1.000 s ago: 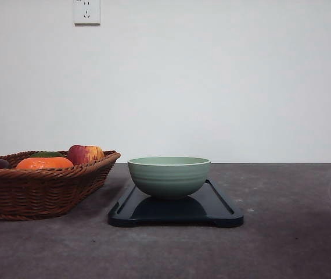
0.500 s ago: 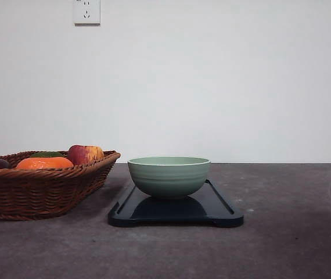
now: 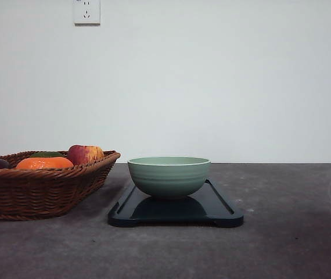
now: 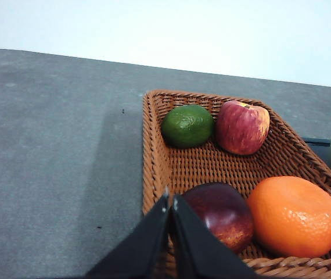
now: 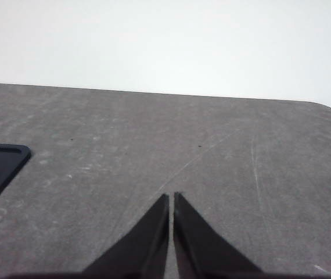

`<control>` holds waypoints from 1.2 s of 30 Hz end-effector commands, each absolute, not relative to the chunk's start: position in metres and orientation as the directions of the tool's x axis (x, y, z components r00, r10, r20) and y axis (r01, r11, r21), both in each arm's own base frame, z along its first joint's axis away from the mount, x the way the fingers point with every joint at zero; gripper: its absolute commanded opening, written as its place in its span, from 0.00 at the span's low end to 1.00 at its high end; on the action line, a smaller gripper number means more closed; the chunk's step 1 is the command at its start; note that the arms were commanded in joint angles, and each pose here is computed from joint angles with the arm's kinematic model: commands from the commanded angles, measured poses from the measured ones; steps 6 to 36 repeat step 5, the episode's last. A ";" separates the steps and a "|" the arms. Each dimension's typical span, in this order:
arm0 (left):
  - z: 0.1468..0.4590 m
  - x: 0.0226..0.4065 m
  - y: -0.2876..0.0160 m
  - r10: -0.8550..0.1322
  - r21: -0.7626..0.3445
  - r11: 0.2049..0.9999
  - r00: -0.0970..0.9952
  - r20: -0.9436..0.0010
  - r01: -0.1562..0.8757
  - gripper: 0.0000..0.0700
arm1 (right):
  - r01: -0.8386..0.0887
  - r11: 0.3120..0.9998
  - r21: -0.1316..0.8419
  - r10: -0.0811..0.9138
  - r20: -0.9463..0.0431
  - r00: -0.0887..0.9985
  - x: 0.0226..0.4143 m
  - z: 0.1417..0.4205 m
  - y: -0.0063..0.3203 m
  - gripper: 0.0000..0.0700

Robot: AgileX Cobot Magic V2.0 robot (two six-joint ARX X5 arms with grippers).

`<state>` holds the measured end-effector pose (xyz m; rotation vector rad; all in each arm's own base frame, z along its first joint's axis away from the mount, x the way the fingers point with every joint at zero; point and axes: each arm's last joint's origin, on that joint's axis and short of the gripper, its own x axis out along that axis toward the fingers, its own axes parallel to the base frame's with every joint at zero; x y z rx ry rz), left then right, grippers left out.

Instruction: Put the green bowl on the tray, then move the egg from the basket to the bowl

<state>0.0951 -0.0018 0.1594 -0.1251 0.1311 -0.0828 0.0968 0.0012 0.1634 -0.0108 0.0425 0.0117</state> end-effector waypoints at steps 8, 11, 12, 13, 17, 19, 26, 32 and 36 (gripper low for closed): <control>0.154 0.096 -0.002 -0.088 -0.130 0.989 0.987 -0.131 0.071 0.00 | -0.011 1.000 -0.001 0.011 -0.035 0.999 0.097 0.163 0.001 0.00; 0.154 0.096 -0.002 -0.088 -0.130 0.989 0.987 -0.131 0.071 0.00 | -0.011 1.000 -0.001 0.011 -0.035 0.999 0.097 0.163 0.001 0.00; 0.154 0.096 -0.002 -0.088 -0.130 0.989 0.987 -0.131 0.071 0.00 | -0.011 1.000 -0.001 0.011 -0.035 0.999 0.097 0.163 0.001 0.00; 0.154 0.096 -0.002 -0.088 -0.130 0.989 0.987 -0.131 0.071 0.00 | -0.011 1.000 -0.001 0.011 -0.035 0.999 0.097 0.163 0.001 0.00; 0.154 0.096 -0.002 -0.088 -0.130 0.989 0.987 -0.131 0.071 0.00 | -0.011 1.000 -0.001 0.011 -0.035 0.999 0.097 0.163 0.001 0.00; 0.154 0.096 -0.002 -0.088 -0.130 0.989 0.987 -0.131 0.071 0.00 | -0.011 1.000 -0.001 0.011 -0.035 0.999 0.097 0.163 0.001 0.00; 0.154 0.096 -0.002 -0.088 -0.130 0.989 0.987 -0.131 0.071 0.00 | -0.011 1.000 -0.001 0.011 -0.035 0.999 0.097 0.163 0.001 0.00; 0.154 0.096 -0.002 -0.088 -0.130 0.989 0.987 -0.131 0.071 0.00 | -0.011 1.000 -0.001 0.011 -0.035 0.999 0.097 0.163 0.001 0.00; 0.154 0.096 -0.002 -0.088 -0.130 0.989 0.987 -0.131 0.071 0.00 | -0.011 1.000 -0.001 0.011 -0.035 0.999 0.097 0.163 0.001 0.00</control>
